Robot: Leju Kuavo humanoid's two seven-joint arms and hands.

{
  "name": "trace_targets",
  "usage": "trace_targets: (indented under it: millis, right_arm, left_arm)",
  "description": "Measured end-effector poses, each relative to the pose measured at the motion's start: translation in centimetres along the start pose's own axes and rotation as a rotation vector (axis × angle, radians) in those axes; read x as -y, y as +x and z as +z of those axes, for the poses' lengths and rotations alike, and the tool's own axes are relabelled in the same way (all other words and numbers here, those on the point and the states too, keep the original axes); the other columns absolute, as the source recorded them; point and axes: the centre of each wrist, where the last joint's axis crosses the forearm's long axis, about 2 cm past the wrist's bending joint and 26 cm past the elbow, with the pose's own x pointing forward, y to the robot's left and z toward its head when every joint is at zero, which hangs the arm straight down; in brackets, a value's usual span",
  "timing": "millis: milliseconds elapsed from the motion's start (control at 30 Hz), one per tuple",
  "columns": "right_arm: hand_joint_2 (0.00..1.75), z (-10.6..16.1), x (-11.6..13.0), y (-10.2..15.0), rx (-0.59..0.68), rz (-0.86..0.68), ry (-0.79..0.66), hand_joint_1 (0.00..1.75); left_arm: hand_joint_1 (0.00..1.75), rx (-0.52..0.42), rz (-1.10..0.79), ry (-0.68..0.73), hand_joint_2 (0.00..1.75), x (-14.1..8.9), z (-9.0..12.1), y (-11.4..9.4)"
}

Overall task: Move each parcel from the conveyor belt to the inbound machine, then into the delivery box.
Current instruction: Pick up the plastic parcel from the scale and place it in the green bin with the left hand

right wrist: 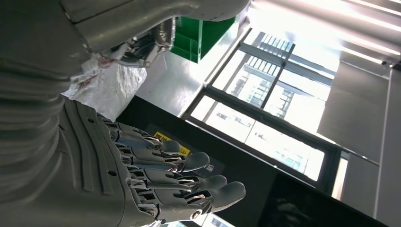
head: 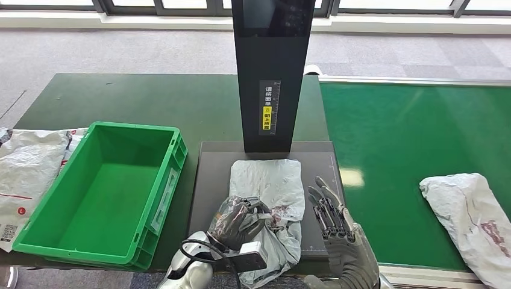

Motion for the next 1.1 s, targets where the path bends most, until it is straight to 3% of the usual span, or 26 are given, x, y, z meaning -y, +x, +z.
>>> trace_targets:
  millis: [300, 467, 700, 1100]
  right_arm:
    - [1.75, 0.0, 0.0, 0.1, 0.007, 0.000, -0.016, 0.00]
    - [1.75, -0.1, -0.1, 0.2, 0.012, -0.003, -0.027, 0.00]
    - [1.75, -0.3, -0.4, 0.2, 0.020, -0.012, -0.029, 0.00]
    - [1.75, -0.3, -0.5, 0.2, 0.022, -0.015, -0.021, 0.00]
  left_arm:
    - [1.75, 0.089, -0.098, 0.414, 1.75, -5.6, -0.3, 1.0]
    - [1.75, 0.128, -0.119, 0.559, 1.75, -8.0, 0.2, 1.4]
    - [1.75, 0.172, -0.156, 0.674, 1.75, -9.8, 1.1, 1.9]
    - [1.75, 0.187, -0.173, 0.690, 1.75, -10.4, 1.6, 2.1]
